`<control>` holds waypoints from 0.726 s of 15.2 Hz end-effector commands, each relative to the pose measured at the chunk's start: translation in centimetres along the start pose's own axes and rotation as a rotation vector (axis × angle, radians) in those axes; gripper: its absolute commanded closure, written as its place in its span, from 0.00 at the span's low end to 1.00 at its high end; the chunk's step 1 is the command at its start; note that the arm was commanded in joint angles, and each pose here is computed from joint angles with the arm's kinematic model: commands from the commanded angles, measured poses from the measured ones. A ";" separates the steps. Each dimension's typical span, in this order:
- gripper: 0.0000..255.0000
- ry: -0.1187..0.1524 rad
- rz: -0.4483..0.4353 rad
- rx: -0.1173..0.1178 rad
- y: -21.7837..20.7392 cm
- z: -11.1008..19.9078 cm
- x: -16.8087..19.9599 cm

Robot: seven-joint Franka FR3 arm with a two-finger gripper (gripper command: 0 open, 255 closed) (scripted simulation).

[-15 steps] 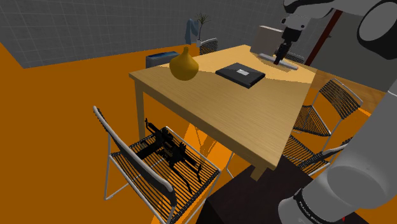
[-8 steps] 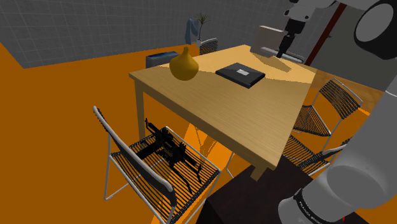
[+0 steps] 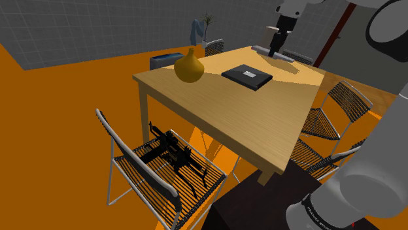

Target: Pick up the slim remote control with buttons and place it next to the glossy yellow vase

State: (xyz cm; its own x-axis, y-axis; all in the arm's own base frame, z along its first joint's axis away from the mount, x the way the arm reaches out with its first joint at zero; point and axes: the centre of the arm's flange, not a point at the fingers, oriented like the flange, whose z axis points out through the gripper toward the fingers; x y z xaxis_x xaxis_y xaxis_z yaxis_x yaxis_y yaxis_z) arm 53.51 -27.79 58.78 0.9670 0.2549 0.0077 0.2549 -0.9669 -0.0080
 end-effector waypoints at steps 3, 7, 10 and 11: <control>1.00 0.000 0.002 0.000 -4.0 -0.1 3.6; 1.00 0.000 0.002 0.000 -7.8 -0.1 7.2; 1.00 0.000 0.002 0.000 -10.7 0.0 9.9; 1.00 0.000 0.002 0.000 -11.7 0.0 10.8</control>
State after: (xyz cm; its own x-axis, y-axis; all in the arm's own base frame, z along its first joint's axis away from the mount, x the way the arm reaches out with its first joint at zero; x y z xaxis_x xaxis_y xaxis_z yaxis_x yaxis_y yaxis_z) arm 60.07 -15.27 59.09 0.9672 0.2540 0.0071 0.2540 -0.9672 -0.0079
